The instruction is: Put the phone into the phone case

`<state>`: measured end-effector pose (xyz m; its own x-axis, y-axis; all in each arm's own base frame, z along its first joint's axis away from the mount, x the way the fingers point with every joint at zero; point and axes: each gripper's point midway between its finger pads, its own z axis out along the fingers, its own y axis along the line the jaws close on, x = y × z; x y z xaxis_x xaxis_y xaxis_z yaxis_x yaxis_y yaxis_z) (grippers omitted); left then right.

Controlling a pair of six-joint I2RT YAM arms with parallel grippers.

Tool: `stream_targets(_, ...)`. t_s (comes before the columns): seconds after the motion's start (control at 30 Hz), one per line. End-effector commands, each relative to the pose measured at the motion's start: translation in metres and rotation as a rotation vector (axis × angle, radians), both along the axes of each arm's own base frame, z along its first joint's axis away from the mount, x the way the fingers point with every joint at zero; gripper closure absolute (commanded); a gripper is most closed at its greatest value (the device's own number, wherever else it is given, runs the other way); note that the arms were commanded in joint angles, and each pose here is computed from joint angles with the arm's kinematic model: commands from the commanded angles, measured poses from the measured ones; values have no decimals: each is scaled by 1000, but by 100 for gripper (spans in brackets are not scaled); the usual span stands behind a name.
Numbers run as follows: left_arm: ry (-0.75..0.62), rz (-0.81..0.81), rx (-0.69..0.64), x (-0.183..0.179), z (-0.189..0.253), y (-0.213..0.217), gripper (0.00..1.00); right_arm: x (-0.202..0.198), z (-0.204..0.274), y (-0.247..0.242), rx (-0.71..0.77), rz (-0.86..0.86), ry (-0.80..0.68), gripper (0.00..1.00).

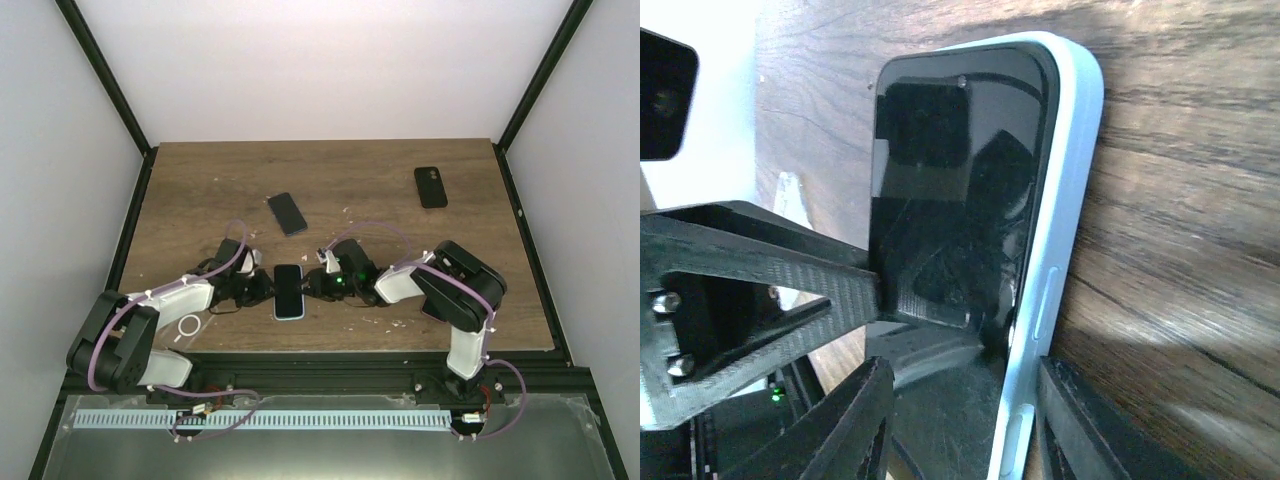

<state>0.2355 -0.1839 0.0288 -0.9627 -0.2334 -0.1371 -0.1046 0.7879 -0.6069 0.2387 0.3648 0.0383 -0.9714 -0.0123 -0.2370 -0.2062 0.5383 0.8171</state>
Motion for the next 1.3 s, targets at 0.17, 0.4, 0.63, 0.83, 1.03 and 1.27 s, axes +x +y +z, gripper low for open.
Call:
stream_targets(0.17,-3,-23,-39,-8,5,-4,81,5,42,22,234,16,15,59)
stream_targets(0.4,13,-22,-52,-16,4,-4,82,-2,48,19,295,15,30,59)
stream_targets(0.63,4,-40,-58,-18,8,-4,77,-11,45,21,312,58,65,55)
stream_targets(0.83,-13,-40,-60,-16,12,-5,76,-14,48,23,335,78,72,52)
stream_targets(1.03,-7,-39,-66,-18,9,-5,75,-16,42,26,323,101,91,52)
stream_targets(1.27,-11,-38,-74,-19,10,-5,75,-19,44,29,334,130,101,52)
